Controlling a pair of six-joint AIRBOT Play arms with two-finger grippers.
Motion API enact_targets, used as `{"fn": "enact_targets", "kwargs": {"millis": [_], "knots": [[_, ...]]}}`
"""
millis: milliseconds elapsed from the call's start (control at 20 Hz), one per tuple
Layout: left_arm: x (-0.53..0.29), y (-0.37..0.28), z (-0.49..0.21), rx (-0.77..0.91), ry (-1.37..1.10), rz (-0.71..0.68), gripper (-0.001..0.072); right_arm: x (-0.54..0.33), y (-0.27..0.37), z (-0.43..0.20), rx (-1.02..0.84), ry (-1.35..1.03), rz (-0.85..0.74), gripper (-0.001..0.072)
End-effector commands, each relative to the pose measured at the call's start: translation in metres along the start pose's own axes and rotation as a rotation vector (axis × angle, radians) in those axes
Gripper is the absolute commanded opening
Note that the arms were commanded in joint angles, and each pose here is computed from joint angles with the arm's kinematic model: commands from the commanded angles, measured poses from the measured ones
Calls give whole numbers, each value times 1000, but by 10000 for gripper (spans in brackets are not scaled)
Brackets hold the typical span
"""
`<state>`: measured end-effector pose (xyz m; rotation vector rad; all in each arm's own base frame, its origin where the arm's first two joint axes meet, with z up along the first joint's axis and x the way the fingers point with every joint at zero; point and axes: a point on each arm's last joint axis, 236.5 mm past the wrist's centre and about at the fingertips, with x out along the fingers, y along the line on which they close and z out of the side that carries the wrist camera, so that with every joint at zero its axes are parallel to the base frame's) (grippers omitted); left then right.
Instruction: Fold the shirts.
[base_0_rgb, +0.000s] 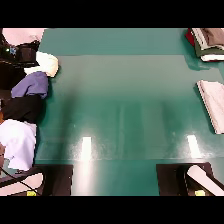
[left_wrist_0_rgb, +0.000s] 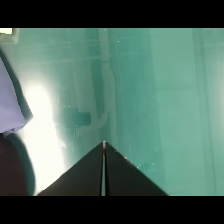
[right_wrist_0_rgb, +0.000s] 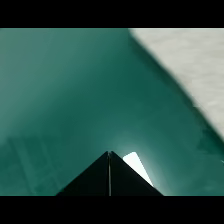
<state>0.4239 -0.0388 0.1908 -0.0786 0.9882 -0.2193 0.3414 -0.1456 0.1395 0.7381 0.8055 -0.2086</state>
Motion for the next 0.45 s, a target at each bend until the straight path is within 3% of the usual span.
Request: {"fn": "enact_targets", "kwargs": {"millis": [0,400], "knots": [[0,0,2,0,-10,1,23,7,81,-36,-177,70,129,15],[0,1,13,0,-54,6,23,-9,156,-85,-374,110,259,15]]}}
